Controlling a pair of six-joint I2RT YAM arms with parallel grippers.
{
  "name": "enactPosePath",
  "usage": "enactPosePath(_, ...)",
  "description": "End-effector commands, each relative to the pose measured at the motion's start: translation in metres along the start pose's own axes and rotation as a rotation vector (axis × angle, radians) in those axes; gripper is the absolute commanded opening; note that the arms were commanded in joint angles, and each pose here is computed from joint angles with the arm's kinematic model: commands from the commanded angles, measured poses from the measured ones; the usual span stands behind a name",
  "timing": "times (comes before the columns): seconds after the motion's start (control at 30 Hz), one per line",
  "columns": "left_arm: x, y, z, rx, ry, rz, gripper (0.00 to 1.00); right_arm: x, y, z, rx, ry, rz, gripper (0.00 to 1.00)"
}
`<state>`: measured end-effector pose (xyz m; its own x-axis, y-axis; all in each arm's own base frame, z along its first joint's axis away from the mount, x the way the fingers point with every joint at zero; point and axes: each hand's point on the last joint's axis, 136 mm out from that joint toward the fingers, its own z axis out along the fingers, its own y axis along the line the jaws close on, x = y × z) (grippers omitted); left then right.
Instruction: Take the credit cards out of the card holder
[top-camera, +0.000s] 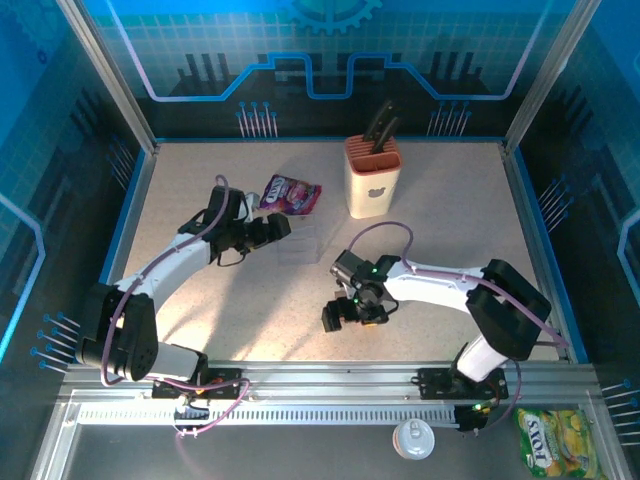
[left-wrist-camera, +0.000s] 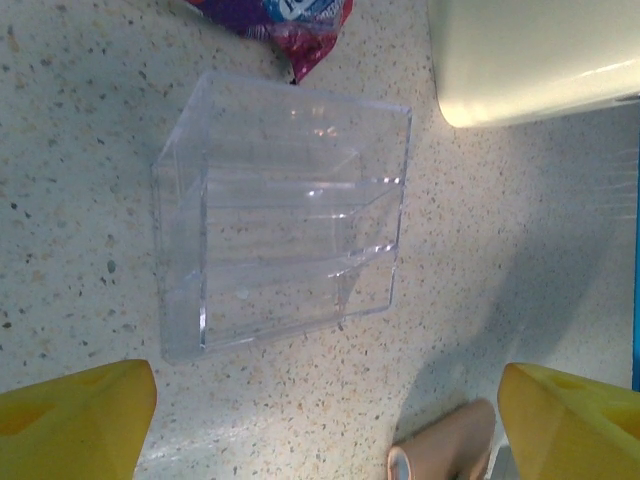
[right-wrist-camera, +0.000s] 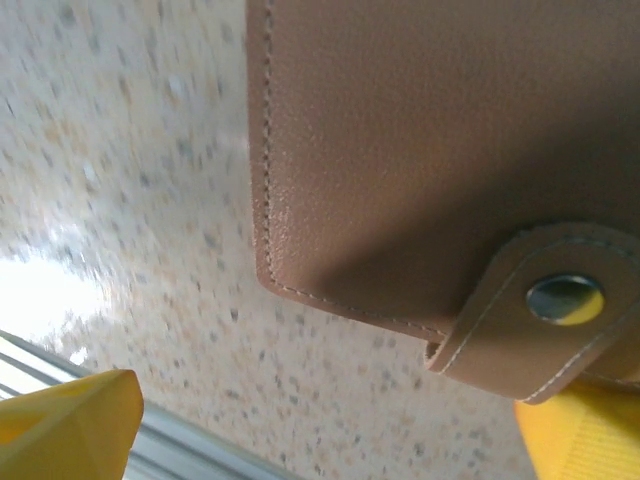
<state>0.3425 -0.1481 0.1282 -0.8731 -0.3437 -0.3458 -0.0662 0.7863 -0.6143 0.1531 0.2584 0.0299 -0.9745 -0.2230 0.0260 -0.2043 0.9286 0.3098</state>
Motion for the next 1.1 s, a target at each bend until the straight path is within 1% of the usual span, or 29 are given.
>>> enactPosePath(0.0, 0.001, -0.011, -0.011, 0.010, 0.000, 0.012, 0.90, -0.025, -0.008, -0.004, 0.049, -0.055, -0.003, 0.99)
enactPosePath(0.2, 0.007, -0.011, -0.013, 0.007, 0.012, 0.014, 0.90, -0.048, -0.021, -0.012, 0.107, -0.099, 0.017, 1.00)
enactPosePath(0.4, 0.014, -0.011, -0.012, 0.005, 0.025, 0.012, 0.90, -0.073, -0.031, -0.016, 0.073, -0.151, 0.079, 1.00)
enactPosePath(0.6, 0.017, -0.013, -0.012, 0.009, 0.032, 0.007, 0.90, -0.100, -0.027, -0.016, 0.032, -0.186, 0.109, 1.00)
enactPosePath(0.8, 0.018, -0.011, -0.015, 0.005, 0.025, 0.011, 0.90, -0.124, -0.018, -0.017, 0.033, -0.213, 0.119, 1.00)
enactPosePath(0.97, 0.021, -0.010, -0.015, 0.005, 0.027, 0.009, 0.90, -0.128, -0.009, -0.010, 0.055, -0.210, 0.091, 0.99)
enactPosePath(1.07, 0.021, -0.009, -0.015, 0.004, 0.023, 0.006, 0.90, -0.123, -0.012, -0.008, 0.111, -0.201, 0.072, 0.99)
